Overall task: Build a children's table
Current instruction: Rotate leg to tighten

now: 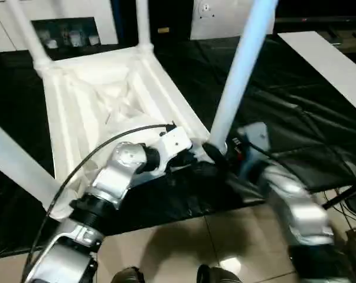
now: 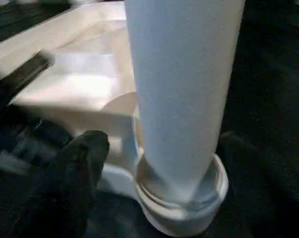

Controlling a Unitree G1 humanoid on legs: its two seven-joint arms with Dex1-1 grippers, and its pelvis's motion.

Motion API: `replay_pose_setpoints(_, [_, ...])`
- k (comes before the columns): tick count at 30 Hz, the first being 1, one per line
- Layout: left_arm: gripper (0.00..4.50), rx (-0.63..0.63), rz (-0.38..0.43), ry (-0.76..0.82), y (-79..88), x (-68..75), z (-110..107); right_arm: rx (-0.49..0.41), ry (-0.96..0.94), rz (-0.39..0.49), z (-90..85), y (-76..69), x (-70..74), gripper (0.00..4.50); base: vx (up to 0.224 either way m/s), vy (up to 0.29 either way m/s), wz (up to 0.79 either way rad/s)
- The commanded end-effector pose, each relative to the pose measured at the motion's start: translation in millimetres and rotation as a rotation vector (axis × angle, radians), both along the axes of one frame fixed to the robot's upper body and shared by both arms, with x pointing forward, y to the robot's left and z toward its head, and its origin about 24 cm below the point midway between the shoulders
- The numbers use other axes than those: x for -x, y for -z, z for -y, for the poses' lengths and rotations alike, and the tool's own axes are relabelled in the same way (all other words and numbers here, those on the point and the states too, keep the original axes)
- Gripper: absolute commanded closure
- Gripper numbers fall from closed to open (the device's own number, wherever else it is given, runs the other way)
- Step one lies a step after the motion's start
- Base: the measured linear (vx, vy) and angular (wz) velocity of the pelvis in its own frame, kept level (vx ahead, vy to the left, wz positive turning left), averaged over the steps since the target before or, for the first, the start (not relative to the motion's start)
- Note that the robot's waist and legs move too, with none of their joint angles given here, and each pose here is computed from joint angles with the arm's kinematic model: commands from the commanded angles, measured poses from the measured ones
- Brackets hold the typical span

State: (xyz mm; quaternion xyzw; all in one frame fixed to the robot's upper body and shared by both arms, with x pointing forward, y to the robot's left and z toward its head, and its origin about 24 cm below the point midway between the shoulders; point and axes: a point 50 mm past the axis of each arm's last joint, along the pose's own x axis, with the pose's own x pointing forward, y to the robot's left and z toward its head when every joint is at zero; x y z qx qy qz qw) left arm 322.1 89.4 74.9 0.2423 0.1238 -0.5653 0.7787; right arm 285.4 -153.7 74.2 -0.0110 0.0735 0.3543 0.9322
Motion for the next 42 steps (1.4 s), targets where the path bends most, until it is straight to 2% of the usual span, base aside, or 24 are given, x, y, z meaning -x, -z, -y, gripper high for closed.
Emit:
replay_pose_setpoints(1, [4.5,-0.039,-0.077,0.116,17.4,10.9,1.7,-0.011,-0.074,0.045,6.0,-9.5,3.1,0.33,0.0,0.0,0.0])
replay_pose_setpoints(2, [4.5,-0.029,-0.1,0.185,15.8,13.0,-0.8,0.016,-0.151,0.045,14.1,-11.6,5.8,0.15,0.0,0.0,0.0])
replay_pose_setpoints(5, [4.5,-0.036,-0.119,0.24,14.8,14.8,-3.4,0.041,-0.228,0.038,18.8,-13.3,8.3,0.04,0.0,0.0,0.0])
replay_pose_setpoints(10, [4.5,-0.068,-0.155,0.363,14.0,19.5,-8.7,0.067,-0.45,-0.011,24.7,-17.3,15.6,0.04,0.0,0.0,0.0])
replay_pose_setpoints(11, [4.5,-0.091,-0.18,0.423,15.3,23.2,-9.9,0.101,-0.554,-0.025,25.5,-17.2,17.8,0.04,0.0,0.0,0.0])
replay_pose_setpoints(12, [4.5,-0.091,-0.18,0.425,15.3,23.3,-9.9,0.102,-0.556,-0.025,25.6,-17.1,17.8,0.04,0.0,0.0,0.0])
replay_pose_setpoints(14, [4.5,-0.114,-0.192,0.481,16.6,26.2,-10.4,0.122,-0.6,-0.025,25.6,-16.2,15.4,0.33,0.0,0.0,0.0])
replay_pose_setpoints(19, [4.5,-0.149,-0.204,0.545,17.2,29.0,-11.5,0.146,-0.676,-0.047,23.4,-14.9,12.8,0.67,0.0,0.0,0.0])
replay_pose_setpoints(20, [4.5,-0.154,-0.206,0.553,17.3,29.2,-11.7,0.149,-0.69,-0.051,23.2,-14.8,12.8,0.9,0.0,0.0,0.0])
replay_pose_setpoints(22, [4.5,-0.158,-0.212,0.569,16.9,29.7,-12.0,0.158,-0.724,-0.064,22.6,-14.1,12.7,0.96,0.0,0.0,0.0])
replay_pose_setpoints(23, [4.5,-0.159,-0.212,0.573,16.6,29.6,-12.0,0.161,-0.74,-0.069,22.1,-13.6,12.6,1.17,0.0,0.0,0.0])
replay_pose_setpoints(31, [4.5,-0.174,-0.217,0.599,16.4,28.8,-13.5,0.169,-0.854,-0.098,16.9,-11.2,11.6,1.7,0.0,0.0,0.0])
replay_pose_setpoints(35, [4.5,-0.176,-0.218,0.6,16.4,28.4,-14.0,0.167,-0.873,-0.106,15.9,-10.8,11.7,2.12,0.0,0.0,0.0])
replay_pose_setpoints(42, [4.5,-0.17,-0.217,0.59,17.3,27.9,-14.4,0.145,-0.901,-0.118,12.0,-8.6,15.4,2.45,0.0,0.0,0.0])
